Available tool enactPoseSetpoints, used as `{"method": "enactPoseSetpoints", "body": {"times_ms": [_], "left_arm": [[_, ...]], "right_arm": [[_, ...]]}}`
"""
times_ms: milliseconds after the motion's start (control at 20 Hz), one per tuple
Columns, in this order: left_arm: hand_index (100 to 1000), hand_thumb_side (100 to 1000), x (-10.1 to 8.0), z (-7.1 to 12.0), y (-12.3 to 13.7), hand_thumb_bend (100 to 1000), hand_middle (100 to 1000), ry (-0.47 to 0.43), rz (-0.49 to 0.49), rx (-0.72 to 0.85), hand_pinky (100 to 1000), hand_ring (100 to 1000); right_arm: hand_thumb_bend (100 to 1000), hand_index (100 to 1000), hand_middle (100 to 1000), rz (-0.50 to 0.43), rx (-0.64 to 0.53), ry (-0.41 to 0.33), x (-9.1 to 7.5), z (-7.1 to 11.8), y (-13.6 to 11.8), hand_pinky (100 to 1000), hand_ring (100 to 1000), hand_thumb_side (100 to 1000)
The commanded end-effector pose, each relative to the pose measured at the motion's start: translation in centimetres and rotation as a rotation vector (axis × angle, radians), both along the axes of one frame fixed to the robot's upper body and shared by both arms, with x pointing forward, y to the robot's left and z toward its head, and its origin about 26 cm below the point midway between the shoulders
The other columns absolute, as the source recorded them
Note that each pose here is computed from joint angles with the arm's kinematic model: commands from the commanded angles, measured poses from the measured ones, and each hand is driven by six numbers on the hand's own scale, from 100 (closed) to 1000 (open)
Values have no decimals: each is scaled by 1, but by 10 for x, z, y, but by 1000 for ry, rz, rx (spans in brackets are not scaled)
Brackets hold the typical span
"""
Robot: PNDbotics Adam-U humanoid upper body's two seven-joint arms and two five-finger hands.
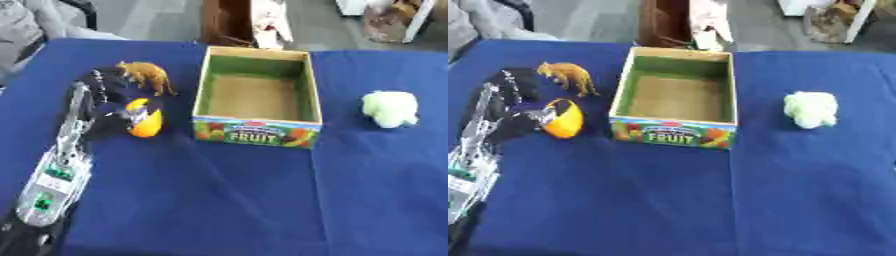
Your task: Pick up objects on the table and place them in the box.
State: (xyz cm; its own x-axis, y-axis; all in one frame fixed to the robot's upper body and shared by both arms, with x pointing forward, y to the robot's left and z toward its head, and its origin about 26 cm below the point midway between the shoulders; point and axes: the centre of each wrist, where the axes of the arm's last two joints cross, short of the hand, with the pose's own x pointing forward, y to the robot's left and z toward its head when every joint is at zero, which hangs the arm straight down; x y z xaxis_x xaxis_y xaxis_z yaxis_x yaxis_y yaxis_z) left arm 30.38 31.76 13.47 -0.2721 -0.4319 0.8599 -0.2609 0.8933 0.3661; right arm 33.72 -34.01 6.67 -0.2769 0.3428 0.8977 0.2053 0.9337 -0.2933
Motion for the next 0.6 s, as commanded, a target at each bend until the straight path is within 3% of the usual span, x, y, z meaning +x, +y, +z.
{"method": "enactPoseSetpoints", "body": {"times_ms": [50, 600], "left_arm": [[711, 140, 0, 23, 10, 763, 528, -33, -7, 96, 595, 506], [727, 177, 12, 67, 41, 794, 553, 69, -12, 491, 608, 528]], "right_arm": [[100, 720, 634, 1, -17, -34, 1, 12, -4, 550, 713, 100], [100, 720, 634, 5, -27, -28, 1, 12, -5, 550, 713, 100]]}}
